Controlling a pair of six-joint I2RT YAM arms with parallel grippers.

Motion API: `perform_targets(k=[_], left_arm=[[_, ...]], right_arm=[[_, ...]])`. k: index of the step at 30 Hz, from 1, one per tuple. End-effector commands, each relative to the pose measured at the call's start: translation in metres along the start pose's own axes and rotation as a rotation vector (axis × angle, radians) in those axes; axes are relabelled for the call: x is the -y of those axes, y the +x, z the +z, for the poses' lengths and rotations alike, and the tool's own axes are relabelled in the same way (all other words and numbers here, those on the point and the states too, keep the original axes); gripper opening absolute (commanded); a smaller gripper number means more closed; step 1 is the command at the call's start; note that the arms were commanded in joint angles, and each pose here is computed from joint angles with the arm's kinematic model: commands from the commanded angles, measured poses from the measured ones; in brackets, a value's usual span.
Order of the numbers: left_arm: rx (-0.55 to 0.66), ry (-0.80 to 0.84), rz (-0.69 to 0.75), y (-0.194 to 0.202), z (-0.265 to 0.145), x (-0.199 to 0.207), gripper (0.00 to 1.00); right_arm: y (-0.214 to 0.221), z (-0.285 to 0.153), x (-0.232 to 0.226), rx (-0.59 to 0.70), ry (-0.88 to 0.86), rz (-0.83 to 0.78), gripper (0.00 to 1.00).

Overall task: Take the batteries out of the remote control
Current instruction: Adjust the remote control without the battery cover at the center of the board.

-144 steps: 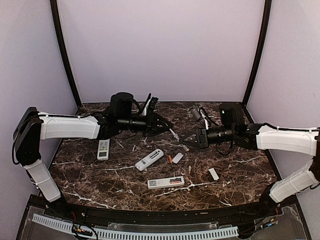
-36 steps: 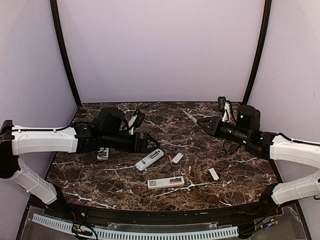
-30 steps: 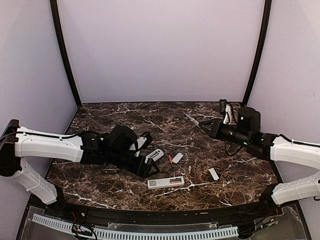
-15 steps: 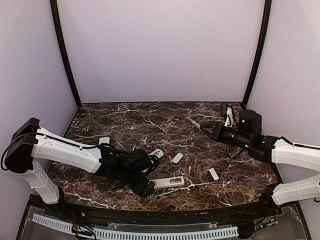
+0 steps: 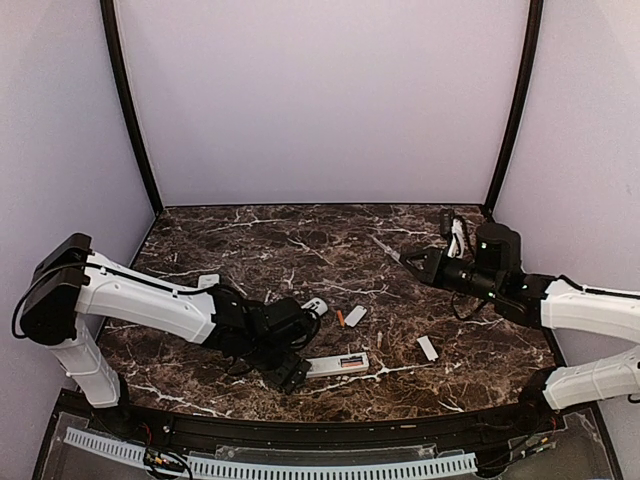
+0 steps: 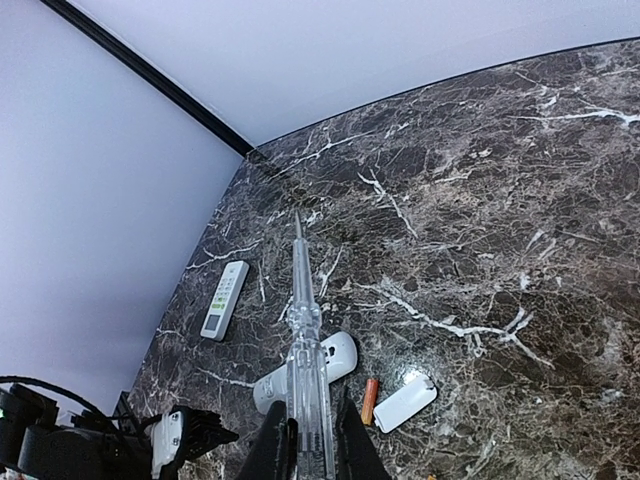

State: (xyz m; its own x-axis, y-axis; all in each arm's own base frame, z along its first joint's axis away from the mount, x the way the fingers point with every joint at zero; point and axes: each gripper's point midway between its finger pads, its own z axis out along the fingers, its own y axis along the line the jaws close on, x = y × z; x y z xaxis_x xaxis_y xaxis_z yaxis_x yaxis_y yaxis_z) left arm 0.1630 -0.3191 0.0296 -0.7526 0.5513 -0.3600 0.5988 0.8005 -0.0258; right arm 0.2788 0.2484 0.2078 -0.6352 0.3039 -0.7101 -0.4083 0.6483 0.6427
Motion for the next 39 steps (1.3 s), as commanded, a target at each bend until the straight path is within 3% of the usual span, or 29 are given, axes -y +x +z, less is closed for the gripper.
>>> perform_targets(k=[1, 12, 22, 39], left_arm=[[-0.003, -0.044, -0.01, -0.004, -0.002, -0.004, 0.86], [0.004, -0.09, -0.045, -0.006, 0.005, -0.011, 0.68], [0.074, -0.085, -0.081, -0.031, 0.009, -0.012, 0.52], [0.214, 0.068, -0.26, -0.085, 0.011, -0.03, 0.47]], right_arm=[[-0.009, -0.001, -0.005, 0.036, -0.024, -0.002, 0.0], [-0.009, -0.011, -0.003, 0.045, -0.007, -0.007, 0.0], [-0.006, -0.013, 0.0, 0.031, 0.006, 0.008, 0.0], [-0.006, -0.023, 0.001, 0.04, 0.02, 0.013, 0.0]])
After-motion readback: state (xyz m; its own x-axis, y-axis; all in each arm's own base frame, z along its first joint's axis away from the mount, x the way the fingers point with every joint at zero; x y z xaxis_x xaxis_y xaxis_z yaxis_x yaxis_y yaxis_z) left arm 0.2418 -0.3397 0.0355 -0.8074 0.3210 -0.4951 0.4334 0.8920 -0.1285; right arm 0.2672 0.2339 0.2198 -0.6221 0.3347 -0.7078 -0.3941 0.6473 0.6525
